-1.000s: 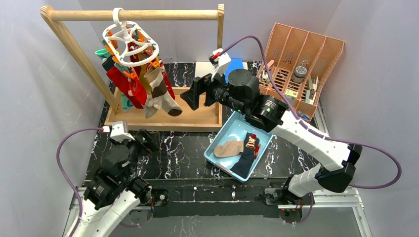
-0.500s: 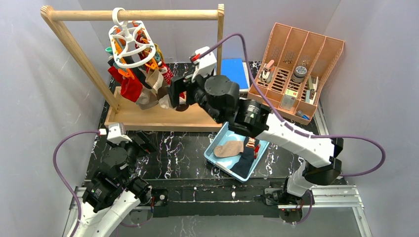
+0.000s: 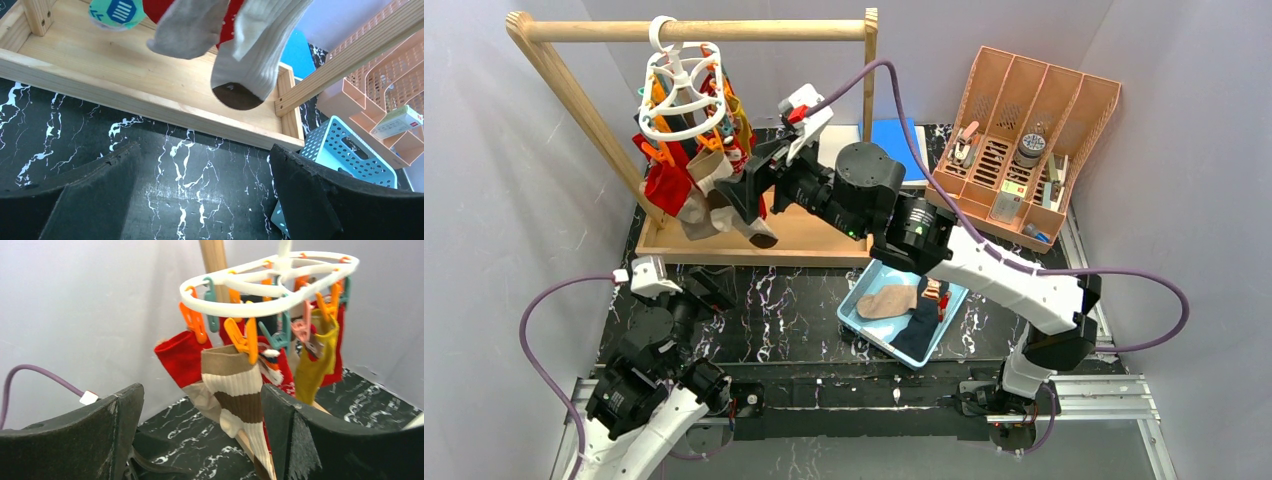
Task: Clip the socks to the hanger
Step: Adjust the hanger on the clothesline.
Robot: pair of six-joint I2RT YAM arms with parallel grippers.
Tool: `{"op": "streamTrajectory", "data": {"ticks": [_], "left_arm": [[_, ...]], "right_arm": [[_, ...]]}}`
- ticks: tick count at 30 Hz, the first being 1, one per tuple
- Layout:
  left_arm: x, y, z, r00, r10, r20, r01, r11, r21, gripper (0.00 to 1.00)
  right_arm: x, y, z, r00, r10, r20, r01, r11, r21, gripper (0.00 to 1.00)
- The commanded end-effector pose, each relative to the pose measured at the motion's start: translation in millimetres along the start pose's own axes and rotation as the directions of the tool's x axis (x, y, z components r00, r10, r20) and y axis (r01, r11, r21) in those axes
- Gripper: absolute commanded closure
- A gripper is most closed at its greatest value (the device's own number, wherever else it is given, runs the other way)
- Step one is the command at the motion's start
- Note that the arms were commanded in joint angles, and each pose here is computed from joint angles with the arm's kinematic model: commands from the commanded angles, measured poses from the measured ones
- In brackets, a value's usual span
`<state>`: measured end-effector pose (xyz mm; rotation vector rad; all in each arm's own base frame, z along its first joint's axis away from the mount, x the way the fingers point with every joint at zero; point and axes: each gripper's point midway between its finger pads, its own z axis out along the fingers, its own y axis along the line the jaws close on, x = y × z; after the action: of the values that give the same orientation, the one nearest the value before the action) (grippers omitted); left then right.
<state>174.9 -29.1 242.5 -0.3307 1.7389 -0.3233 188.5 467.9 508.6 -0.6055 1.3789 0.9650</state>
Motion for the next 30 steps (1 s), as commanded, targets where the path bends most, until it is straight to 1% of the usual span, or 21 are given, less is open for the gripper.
{"op": "streamTrajectory", "data": {"ticks": [1, 5, 10, 12, 14, 16, 17, 21, 22, 26, 30], "left_arm": [[-7.8, 6.1, -5.8, 0.999, -0.024, 0.039, 0.025, 1.0, -0.014, 0.02], [-8.7, 6.8, -7.3, 0.998, -0.029, 0.049, 0.03, 1.0, -0.009, 0.02], [-7.7, 5.6, -6.8, 0.999, -0.024, 0.042, 0.024, 1.0, -0.005, 0.01], [-7.7, 5.5, -6.6, 0.999, -0.022, 0.041, 0.023, 1.0, -0.005, 0.02], [-8.4, 5.8, -7.3, 0.999, -0.024, 0.045, 0.025, 1.0, -0.004, 0.02], [-9.1, 6.2, -7.8, 0.998, -0.028, 0.049, 0.028, 1.0, -0.004, 0.01], [-9.2, 6.7, -8.0, 0.998, -0.029, 0.052, 0.029, 1.0, -0.005, 0.02], [-10.2, 6.4, -9.0, 0.998, -0.033, 0.056, 0.033, 0.999, 0.0, 0.02], [-11.0, 6.6, -9.9, 0.998, -0.036, 0.059, 0.035, 0.999, 0.002, 0.02], [-11.1, 6.5, -10.5, 0.997, -0.037, 0.062, 0.037, 0.999, 0.006, 0.02], [-11.1, 6.3, -10.5, 0.997, -0.038, 0.062, 0.037, 0.999, 0.009, 0.02]], "right_arm": [[-18.5, 22.8, 14.7, 0.995, 0.078, 0.057, -0.07, 0.99, -0.121, 0.09], [-18.5, 38.9, 29.2, 0.989, 0.137, 0.063, -0.122, 0.974, -0.193, 0.17], [-17.5, 54.7, 50.5, 0.973, 0.225, 0.056, -0.204, 0.946, -0.251, 0.18], [-23.7, 53.3, 57.9, 0.947, 0.312, 0.069, -0.283, 0.919, -0.273, 0.17], [-24.6, 46.3, 67.3, 0.901, 0.429, 0.064, -0.395, 0.872, -0.289, 0.17], [-23.0, 35.9, 78.0, 0.862, 0.503, 0.06, -0.467, 0.835, -0.292, 0.19], [-29.7, 32.1, 80.9, 0.844, 0.532, 0.068, -0.492, 0.818, -0.298, 0.2], [-41.1, 16.9, 92.7, 0.81, 0.577, 0.102, -0.527, 0.793, -0.305, 0.26], [-42.7, -1.1, 97.8, 0.79, 0.601, 0.118, -0.554, 0.784, -0.28, 0.3], [-41.4, -35.0, 98.1, 0.746, 0.653, 0.132, -0.616, 0.751, -0.237, 0.36], [-44.8, -57.1, 95.7, 0.738, 0.657, 0.154, -0.625, 0.751, -0.213, 0.42]]}}
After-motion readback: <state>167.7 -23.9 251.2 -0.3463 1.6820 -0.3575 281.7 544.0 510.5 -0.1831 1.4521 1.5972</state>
